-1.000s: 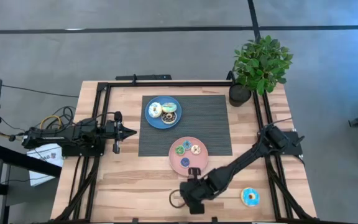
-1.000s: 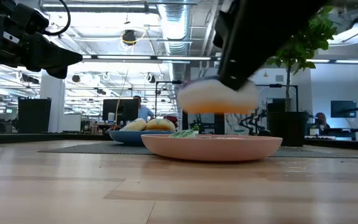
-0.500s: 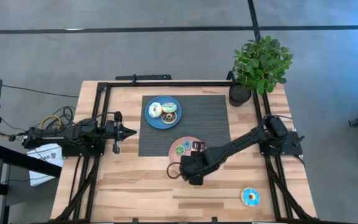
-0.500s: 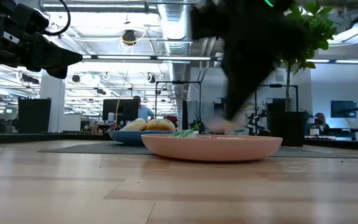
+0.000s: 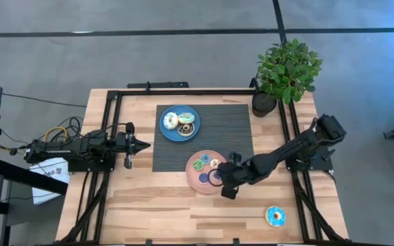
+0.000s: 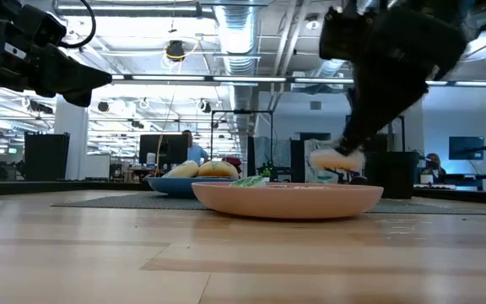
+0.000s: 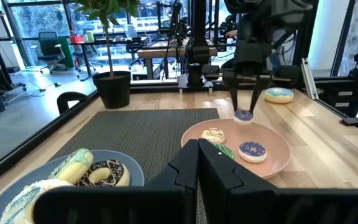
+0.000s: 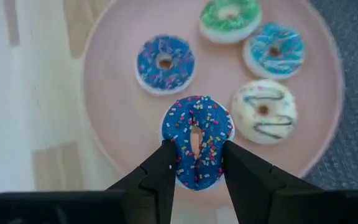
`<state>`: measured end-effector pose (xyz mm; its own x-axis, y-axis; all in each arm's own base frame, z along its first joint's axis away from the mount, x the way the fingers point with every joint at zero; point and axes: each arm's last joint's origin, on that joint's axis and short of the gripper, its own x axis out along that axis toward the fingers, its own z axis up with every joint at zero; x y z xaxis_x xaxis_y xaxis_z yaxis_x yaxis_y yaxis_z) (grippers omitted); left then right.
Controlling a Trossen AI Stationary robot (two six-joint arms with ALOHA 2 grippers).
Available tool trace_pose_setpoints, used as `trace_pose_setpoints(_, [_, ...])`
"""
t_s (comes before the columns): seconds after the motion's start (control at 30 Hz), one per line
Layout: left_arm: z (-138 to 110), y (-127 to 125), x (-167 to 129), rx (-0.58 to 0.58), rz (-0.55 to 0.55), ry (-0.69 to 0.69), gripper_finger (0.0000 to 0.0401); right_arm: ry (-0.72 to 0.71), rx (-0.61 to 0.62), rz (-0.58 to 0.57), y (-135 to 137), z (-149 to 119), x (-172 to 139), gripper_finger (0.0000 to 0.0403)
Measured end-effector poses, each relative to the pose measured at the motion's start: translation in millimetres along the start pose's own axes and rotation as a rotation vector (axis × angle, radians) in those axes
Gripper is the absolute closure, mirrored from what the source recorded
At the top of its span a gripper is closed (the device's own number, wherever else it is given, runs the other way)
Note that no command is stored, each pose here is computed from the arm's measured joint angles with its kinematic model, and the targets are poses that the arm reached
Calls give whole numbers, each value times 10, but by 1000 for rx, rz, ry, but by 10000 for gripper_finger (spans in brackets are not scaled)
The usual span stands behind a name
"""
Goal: Pick & Place donuts
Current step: Put the small violet donut on the pink plate, then put the large blue donut on the blue plate
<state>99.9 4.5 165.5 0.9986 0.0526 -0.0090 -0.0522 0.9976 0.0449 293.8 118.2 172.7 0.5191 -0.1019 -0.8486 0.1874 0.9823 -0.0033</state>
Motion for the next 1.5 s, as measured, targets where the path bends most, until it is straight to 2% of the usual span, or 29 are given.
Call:
trace_pose_setpoints(0.1, [-2,0,0,0,0,1,401,-22,14,9,-10,39,-17,284])
trace_pose_setpoints(0.2, [-2,0,0,0,0,1,401,-21,9,10,25,27,114,284])
trace_pose_setpoints(0.4, [-1,0,0,0,0,1,401,64,-79,52,77,-55,378,284])
trace_pose_setpoints(0.6, [-1,0,0,0,0,1,401,55,-58,65,42,-12,443,283])
trace_pose_setpoints(0.73, [-1,0,0,0,0,1,401,35,-32,67,-14,44,399,269])
trace_pose_setpoints(1.17, [0,0,0,0,0,0,401,-30,57,114,-167,221,176,168])
trace_pose_setpoints(1.37, [-1,0,0,0,0,1,401,4,20,173,-215,238,191,165])
trace_pose_setpoints(1.5, [0,0,0,0,0,0,401,94,33,193,-273,305,133,172])
